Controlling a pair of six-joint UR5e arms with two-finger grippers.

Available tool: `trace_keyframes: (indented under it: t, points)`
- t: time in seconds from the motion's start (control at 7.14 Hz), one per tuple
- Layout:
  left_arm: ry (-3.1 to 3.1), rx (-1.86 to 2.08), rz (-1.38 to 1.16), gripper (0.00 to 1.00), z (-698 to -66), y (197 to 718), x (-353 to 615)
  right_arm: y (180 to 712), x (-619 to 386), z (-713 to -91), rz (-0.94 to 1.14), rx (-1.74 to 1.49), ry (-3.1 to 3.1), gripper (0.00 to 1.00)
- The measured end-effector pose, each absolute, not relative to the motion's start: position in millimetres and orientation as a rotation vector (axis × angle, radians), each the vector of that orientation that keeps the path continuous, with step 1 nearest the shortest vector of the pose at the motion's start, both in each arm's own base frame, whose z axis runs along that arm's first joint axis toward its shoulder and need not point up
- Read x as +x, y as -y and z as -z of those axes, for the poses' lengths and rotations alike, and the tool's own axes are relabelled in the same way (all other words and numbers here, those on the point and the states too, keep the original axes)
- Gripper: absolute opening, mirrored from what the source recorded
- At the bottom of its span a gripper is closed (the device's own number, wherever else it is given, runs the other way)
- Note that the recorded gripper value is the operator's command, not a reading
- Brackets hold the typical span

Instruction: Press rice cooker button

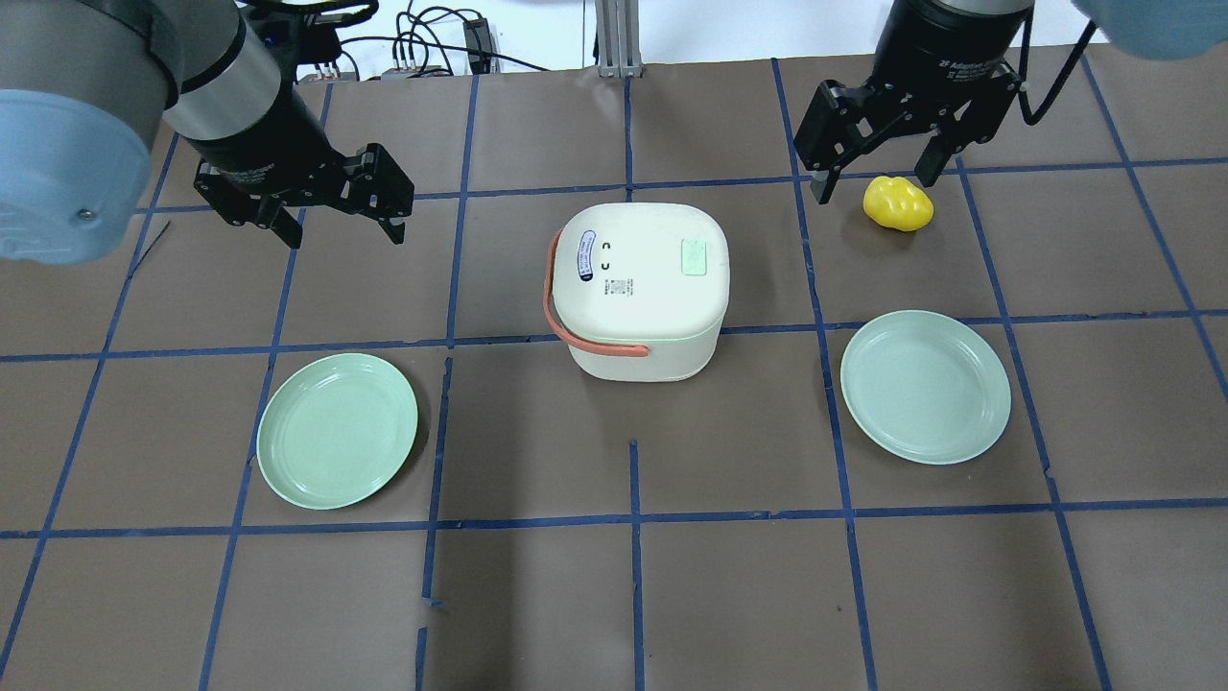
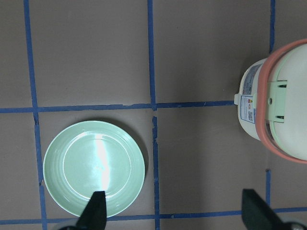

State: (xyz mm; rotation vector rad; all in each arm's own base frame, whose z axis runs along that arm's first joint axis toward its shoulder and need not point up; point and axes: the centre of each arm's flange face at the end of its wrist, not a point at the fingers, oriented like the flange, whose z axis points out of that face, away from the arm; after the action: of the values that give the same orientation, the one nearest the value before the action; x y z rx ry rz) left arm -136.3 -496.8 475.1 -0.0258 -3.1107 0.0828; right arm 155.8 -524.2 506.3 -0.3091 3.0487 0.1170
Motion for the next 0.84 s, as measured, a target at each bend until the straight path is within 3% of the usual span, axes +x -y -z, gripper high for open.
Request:
trace_keyframes:
  t: [0.84]
  points:
    - [3.111,-0.026,-0.082,1.00,-475.1,496.7,-136.3,520.9,154.7,-498.1,-0.135,-0.307,-3.046,1.00]
